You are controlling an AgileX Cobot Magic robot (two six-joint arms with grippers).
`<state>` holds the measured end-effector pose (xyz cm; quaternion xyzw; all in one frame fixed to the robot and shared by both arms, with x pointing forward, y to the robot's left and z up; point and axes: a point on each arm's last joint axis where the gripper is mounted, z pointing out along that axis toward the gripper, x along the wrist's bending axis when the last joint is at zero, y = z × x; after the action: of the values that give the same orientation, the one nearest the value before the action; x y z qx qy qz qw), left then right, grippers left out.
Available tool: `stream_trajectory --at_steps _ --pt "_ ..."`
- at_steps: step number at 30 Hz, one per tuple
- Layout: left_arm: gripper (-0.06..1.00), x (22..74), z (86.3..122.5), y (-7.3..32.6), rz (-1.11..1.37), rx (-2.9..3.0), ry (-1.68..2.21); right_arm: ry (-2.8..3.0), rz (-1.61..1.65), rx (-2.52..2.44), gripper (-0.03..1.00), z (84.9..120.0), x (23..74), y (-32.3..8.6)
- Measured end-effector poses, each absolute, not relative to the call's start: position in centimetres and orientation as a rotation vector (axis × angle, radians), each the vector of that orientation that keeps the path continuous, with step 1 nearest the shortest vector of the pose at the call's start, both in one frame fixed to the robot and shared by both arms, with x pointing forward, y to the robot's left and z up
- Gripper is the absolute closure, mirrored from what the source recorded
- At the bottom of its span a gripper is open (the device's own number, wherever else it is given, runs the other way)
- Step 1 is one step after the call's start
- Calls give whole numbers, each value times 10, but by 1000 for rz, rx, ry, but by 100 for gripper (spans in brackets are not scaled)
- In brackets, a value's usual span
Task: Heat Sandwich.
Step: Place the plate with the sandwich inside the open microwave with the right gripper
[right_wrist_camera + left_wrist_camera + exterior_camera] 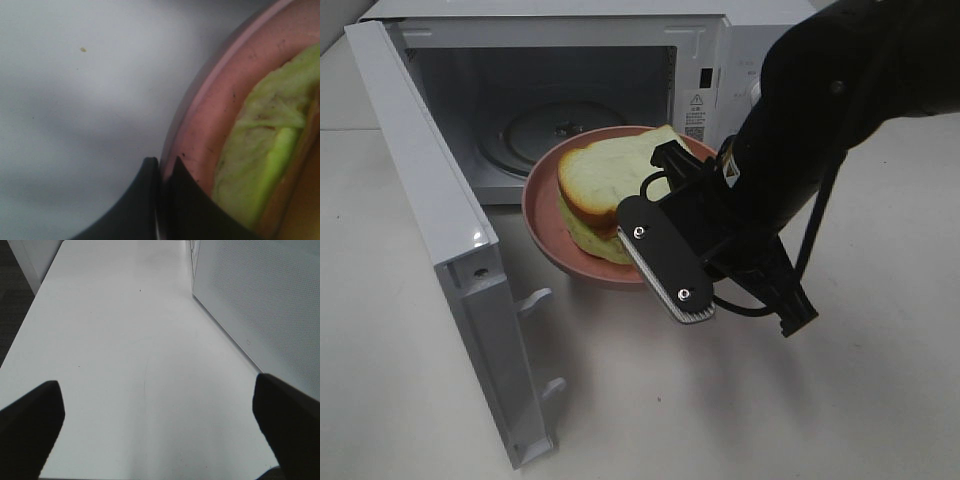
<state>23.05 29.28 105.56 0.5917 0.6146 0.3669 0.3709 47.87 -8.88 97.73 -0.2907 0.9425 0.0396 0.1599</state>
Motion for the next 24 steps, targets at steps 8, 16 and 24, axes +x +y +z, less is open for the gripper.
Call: stream_trajectory --at_steps 8,16,24 --pt "-2 231 1056 293 941 1517 1576 2690 116 -828 95 972 495 -74" --pt "-2 231 1056 293 941 1517 1576 2683 120 -825 95 968 510 -61" --pt "-2 231 1056 293 941 1517 1576 2678 118 -824 95 965 527 -46"
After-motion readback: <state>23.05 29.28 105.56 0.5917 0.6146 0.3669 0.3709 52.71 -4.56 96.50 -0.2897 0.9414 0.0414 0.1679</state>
